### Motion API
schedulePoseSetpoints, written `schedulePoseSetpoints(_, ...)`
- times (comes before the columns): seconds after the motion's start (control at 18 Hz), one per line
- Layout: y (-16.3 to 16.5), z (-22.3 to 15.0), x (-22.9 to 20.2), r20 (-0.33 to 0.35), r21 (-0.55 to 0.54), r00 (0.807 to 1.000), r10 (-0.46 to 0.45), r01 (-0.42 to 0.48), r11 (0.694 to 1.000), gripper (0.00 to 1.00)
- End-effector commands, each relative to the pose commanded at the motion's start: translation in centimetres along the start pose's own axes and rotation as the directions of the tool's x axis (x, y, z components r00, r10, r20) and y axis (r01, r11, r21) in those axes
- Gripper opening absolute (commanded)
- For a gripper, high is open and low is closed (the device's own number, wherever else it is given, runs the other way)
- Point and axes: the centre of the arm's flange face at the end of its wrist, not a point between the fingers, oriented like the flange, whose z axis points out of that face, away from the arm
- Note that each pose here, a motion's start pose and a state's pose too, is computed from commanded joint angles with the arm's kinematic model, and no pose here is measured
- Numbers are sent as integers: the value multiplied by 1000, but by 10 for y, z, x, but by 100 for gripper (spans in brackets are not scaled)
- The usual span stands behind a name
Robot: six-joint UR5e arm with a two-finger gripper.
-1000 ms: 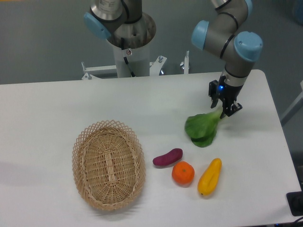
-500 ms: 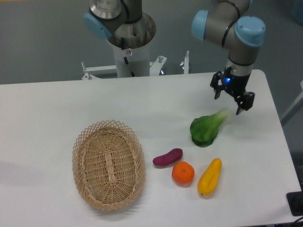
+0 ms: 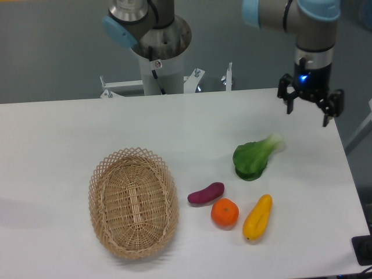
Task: Place the green vegetable on the table
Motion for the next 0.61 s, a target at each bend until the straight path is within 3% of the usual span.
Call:
schedulePoseSetpoints(0.28, -3, -18, -27, -31, -4, 1000, 1, -1, 1000, 100)
schedulePoseSetpoints(0.61, 1, -13, -25, -57, -42, 998, 10, -13, 999, 100)
